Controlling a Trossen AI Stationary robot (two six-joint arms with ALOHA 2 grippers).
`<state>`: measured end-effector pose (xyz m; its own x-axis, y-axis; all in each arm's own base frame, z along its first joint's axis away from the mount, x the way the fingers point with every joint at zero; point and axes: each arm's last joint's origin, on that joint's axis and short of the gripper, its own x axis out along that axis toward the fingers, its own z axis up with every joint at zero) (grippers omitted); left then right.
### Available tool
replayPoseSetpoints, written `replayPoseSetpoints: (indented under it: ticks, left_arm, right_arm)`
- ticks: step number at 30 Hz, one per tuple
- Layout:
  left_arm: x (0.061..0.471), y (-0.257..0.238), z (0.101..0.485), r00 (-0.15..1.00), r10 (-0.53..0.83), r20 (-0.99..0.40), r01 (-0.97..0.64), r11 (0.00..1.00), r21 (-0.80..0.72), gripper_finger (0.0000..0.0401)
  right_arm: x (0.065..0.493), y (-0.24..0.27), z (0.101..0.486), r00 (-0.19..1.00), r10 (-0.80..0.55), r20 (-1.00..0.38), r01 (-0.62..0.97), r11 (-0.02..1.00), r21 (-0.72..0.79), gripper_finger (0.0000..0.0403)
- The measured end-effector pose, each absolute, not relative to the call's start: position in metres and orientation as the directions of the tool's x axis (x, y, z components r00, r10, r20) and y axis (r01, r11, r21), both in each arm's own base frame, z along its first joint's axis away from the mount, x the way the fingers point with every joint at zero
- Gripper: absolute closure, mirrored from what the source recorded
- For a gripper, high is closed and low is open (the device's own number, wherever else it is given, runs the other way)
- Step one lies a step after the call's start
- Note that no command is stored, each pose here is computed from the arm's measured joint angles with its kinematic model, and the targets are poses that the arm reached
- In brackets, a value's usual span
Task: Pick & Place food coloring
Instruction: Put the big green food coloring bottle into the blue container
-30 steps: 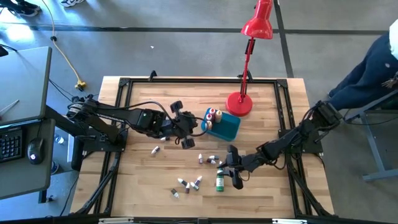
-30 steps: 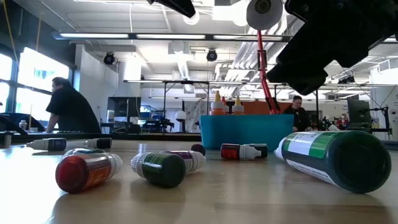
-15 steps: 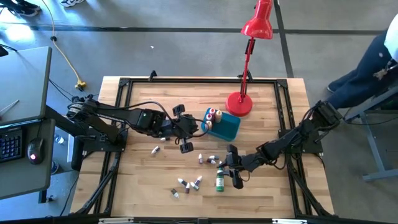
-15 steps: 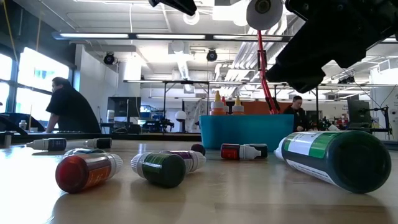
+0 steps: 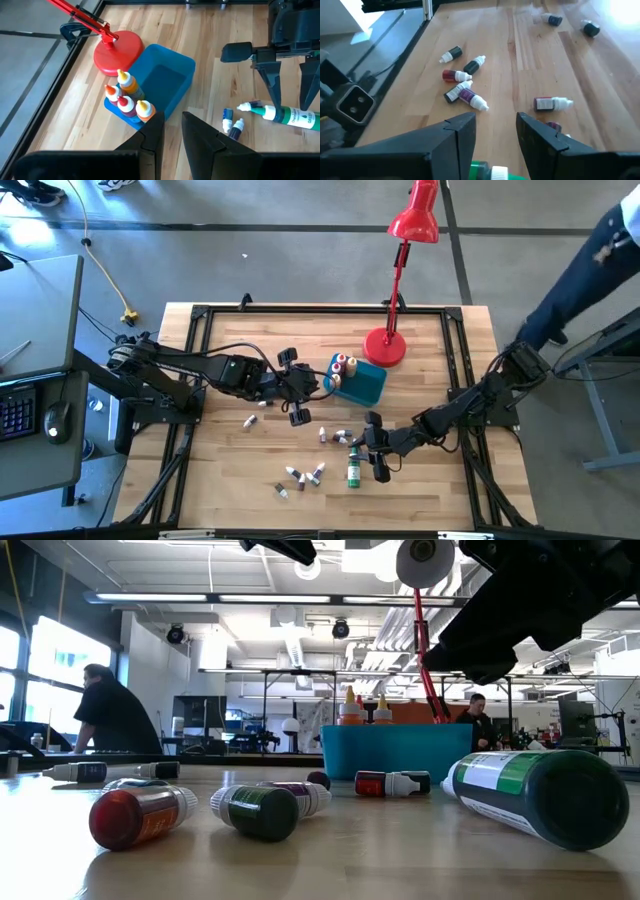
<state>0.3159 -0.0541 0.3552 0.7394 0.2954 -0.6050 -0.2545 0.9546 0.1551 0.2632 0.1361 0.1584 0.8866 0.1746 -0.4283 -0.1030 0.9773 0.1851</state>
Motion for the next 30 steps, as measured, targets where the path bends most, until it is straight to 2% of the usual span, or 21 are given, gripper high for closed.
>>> replayPoseSetpoints:
  ticks: [30]
  left_arm:
    - [0.3159,-0.0543,0.3551,0.74,0.29,-0.606,-0.25,0.956,0.152,0.0339]
  right_arm:
    - [0.2632,0.1359,0.1585,0.888,0.168,-0.427,-0.111,0.982,0.155,0.0269]
